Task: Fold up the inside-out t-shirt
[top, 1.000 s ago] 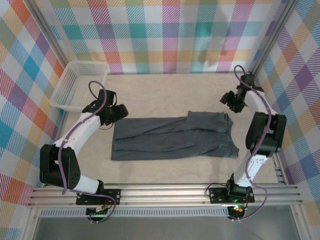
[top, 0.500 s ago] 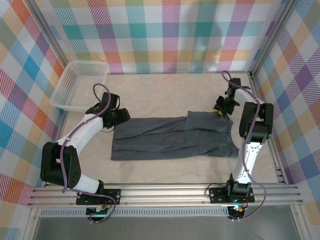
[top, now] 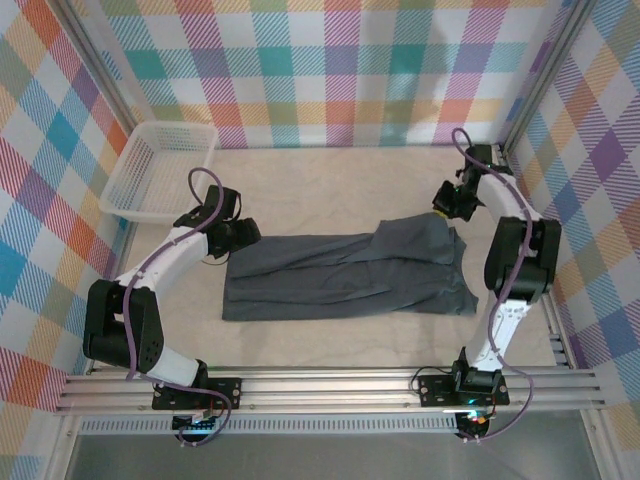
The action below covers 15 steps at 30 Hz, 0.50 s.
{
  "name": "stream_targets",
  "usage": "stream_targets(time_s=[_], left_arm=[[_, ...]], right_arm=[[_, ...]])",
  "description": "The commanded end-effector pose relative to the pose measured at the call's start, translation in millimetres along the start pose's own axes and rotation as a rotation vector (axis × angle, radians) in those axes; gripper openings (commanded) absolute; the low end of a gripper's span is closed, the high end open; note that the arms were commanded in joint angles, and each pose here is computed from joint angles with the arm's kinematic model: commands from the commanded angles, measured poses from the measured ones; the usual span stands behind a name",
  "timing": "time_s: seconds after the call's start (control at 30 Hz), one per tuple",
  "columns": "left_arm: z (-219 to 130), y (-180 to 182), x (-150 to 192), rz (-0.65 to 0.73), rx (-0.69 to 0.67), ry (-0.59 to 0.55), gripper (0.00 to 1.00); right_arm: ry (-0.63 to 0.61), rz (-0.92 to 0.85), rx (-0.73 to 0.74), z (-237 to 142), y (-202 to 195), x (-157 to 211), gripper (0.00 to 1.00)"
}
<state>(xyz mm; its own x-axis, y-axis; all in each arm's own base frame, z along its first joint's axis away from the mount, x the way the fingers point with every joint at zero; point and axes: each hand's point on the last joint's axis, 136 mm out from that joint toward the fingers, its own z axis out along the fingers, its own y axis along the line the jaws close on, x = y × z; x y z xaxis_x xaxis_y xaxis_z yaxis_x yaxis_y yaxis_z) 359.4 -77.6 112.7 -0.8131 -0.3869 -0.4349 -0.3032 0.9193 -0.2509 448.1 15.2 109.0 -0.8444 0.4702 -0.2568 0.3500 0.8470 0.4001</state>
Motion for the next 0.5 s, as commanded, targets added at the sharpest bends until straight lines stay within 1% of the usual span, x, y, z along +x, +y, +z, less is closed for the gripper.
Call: stream_targets(time_s=[0.0,0.07,0.1,0.13,0.2,0.23,0.27,0.33,0.37,0.43,0.47], left_arm=[[2.8,-4.8,3.6,0.024,0.007,0.005,0.74],[4.8,-5.5,4.8,0.022,0.007,0.011,0.74],[5.2,-5.5,5.6,0.021,0.006,0.012,0.74],[6.5,-5.5,6.6,0.023,0.005,0.012,0.75],[9.8,-5.4,8.8,0.023,0.004,0.014,0.75],[11.8,-5.2,9.9,0.024,0.0,0.018,0.75],[12.9,-5.3,10.4,0.025,-0.002,0.021,0.75],[13.7,-7.7,11.4,0.029,0.004,0.023,0.75],[13.6,-8.7,11.9,0.03,0.008,0.022,0.75],[11.1,-13.5,9.7,0.036,0.026,0.009,0.75],[9.8,-16.1,8.4,0.038,0.036,0.004,0.75]], right_arm=[[-0.038,0.033,-0.058,-37.8,1.4,40.8,0.0],[-0.066,0.092,-0.019,-45.0,-21.7,75.3,0.0],[-0.089,0.138,-0.006,-46.1,-36.4,98.5,0.0],[-0.103,0.185,-0.016,-44.1,-48.6,123.8,0.0],[-0.104,0.241,-0.094,-40.2,-56.8,164.3,0.0],[-0.099,0.243,-0.114,-43.0,-58.9,179.3,0.04],[-0.107,0.241,-0.111,-49.4,-61.3,185.7,0.06],[-0.185,0.206,-0.1,-74.3,-60.5,180.8,0.13],[-0.256,0.179,-0.12,-90.1,-54.0,169.2,0.24],[-0.321,0.14,-0.179,-104.9,-37.1,150.7,0.43],[-0.319,0.114,-0.204,-106.7,-27.2,144.3,0.46]])
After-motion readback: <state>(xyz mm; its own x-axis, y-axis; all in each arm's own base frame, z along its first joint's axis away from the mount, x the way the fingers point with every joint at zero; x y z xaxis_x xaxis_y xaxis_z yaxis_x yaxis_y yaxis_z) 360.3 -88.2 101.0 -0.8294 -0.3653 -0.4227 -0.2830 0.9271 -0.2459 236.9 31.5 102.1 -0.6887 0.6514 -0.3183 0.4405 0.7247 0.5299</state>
